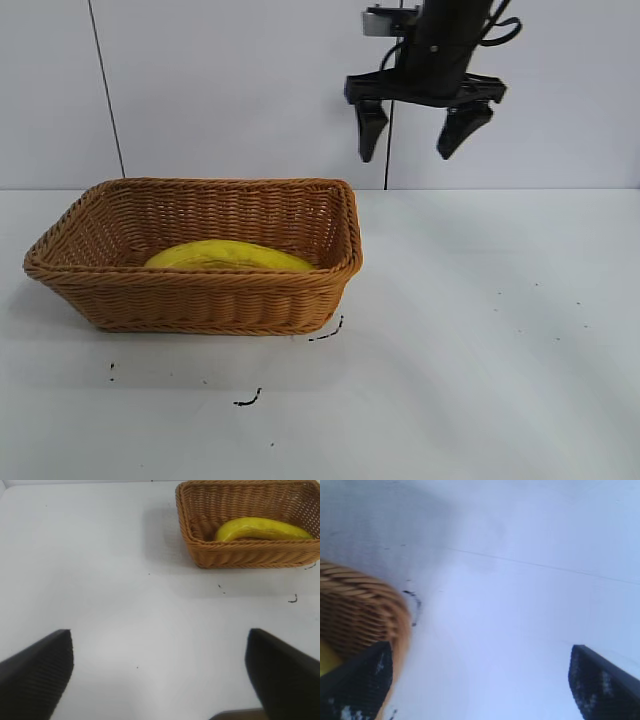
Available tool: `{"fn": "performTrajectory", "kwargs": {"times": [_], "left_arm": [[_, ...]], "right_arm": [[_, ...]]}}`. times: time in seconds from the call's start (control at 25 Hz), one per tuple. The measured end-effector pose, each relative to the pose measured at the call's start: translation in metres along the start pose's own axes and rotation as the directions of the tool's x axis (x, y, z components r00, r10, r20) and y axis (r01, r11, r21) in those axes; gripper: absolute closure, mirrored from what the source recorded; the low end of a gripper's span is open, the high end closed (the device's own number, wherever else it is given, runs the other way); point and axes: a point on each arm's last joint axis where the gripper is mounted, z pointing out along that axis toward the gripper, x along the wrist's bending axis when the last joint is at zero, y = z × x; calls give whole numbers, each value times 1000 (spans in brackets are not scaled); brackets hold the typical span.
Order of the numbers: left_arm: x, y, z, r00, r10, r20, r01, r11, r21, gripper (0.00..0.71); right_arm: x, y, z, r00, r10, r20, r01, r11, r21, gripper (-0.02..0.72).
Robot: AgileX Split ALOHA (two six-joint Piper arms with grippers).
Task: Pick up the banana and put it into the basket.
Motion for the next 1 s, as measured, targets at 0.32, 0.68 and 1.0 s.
{"fn": "performTrajectory", "kwargs": {"times": [0.32,0.68,1.0], "left_arm": [[0,0,0,1000,0,0,0,1000,0,17],[0,0,0,1000,0,0,0,1000,0,17],[0,0,0,1000,0,0,0,1000,0,17]], "right_arm": [[-30,-10,-9,998,55,24,-56,998,22,47],[-28,-71,-40,998,43,37,-48,989,143,47],[-25,-155,-72,999,44,29,-50,967,249,47]]}}
